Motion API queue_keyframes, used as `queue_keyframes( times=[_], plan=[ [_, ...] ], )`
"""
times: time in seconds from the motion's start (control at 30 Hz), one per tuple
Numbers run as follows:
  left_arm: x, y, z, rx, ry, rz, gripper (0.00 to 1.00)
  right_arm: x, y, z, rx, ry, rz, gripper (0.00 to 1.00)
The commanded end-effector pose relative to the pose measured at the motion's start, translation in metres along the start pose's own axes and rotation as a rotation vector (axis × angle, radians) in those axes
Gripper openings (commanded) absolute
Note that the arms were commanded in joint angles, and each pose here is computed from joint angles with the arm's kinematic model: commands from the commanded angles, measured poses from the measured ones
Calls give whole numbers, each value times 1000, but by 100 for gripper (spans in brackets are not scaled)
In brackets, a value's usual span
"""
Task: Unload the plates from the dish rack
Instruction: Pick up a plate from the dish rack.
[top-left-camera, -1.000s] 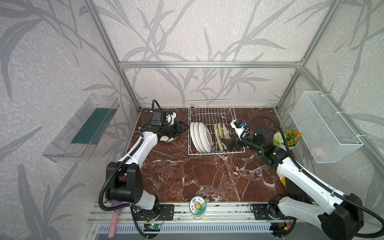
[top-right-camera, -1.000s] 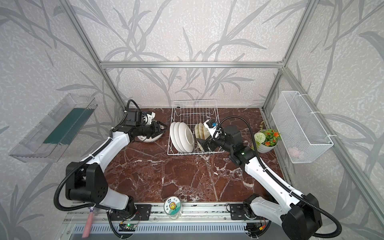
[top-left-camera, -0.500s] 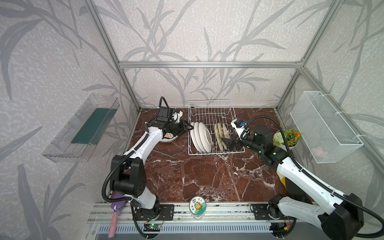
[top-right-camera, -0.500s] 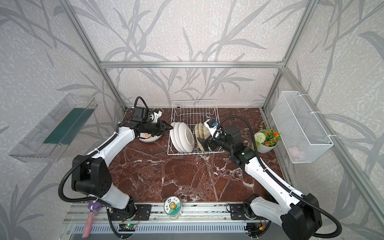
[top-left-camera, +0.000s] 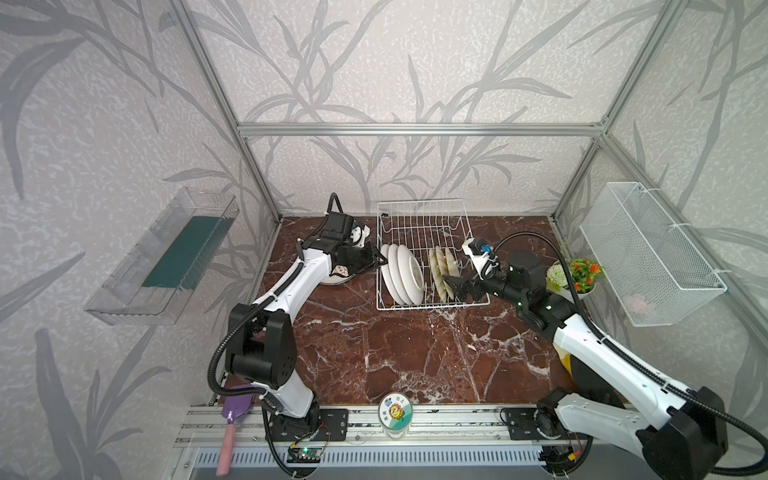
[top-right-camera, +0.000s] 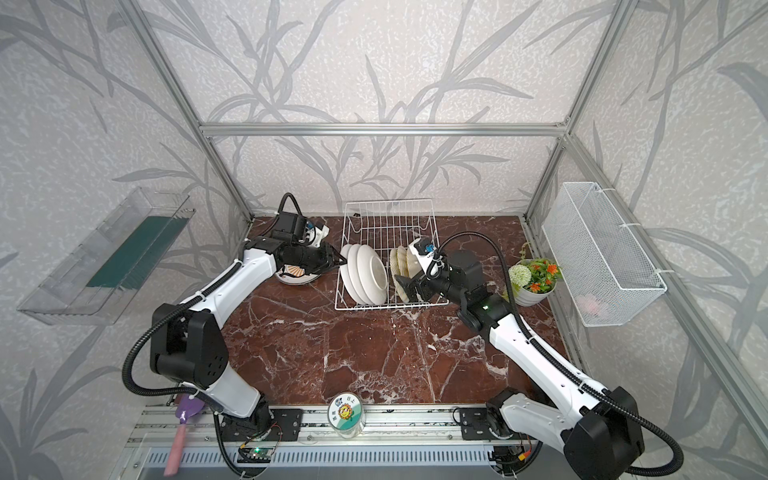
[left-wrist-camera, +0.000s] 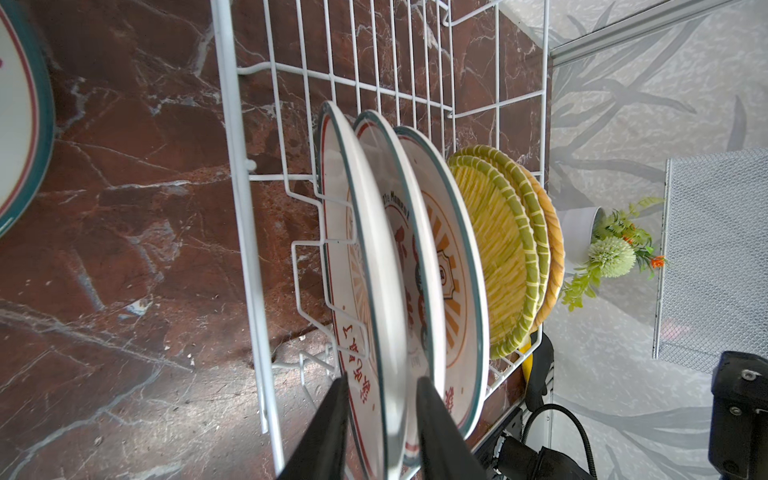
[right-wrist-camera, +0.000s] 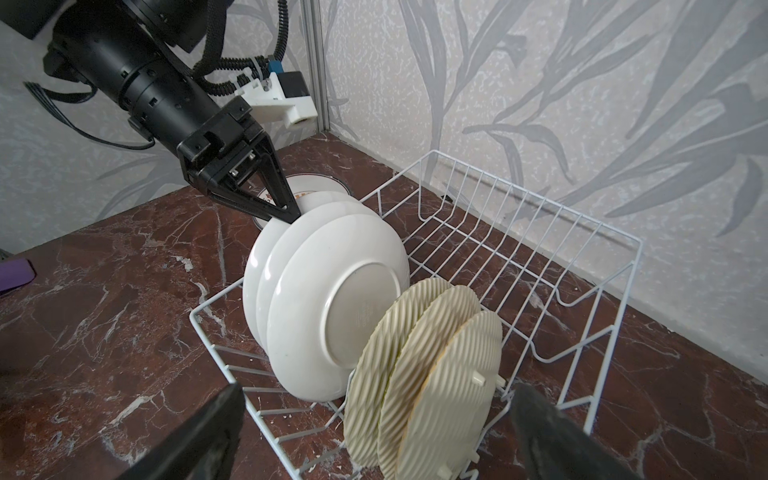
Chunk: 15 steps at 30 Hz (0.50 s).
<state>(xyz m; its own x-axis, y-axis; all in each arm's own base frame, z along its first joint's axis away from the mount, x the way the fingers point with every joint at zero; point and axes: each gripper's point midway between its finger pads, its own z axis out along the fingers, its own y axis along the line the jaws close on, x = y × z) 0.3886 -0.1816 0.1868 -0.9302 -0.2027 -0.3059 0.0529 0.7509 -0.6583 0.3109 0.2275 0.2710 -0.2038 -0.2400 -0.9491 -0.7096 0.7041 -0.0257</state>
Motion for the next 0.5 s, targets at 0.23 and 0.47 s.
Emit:
queue_keyframes(
  times=[0.23, 0.47],
  plan=[
    [-1, -7, 2, 2, 1, 2, 21, 2, 0, -3, 10, -2, -9, 99],
    [-1, -8, 5, 7, 7, -1, 21, 2, 0, -1, 8, -2, -10, 99]
  ],
)
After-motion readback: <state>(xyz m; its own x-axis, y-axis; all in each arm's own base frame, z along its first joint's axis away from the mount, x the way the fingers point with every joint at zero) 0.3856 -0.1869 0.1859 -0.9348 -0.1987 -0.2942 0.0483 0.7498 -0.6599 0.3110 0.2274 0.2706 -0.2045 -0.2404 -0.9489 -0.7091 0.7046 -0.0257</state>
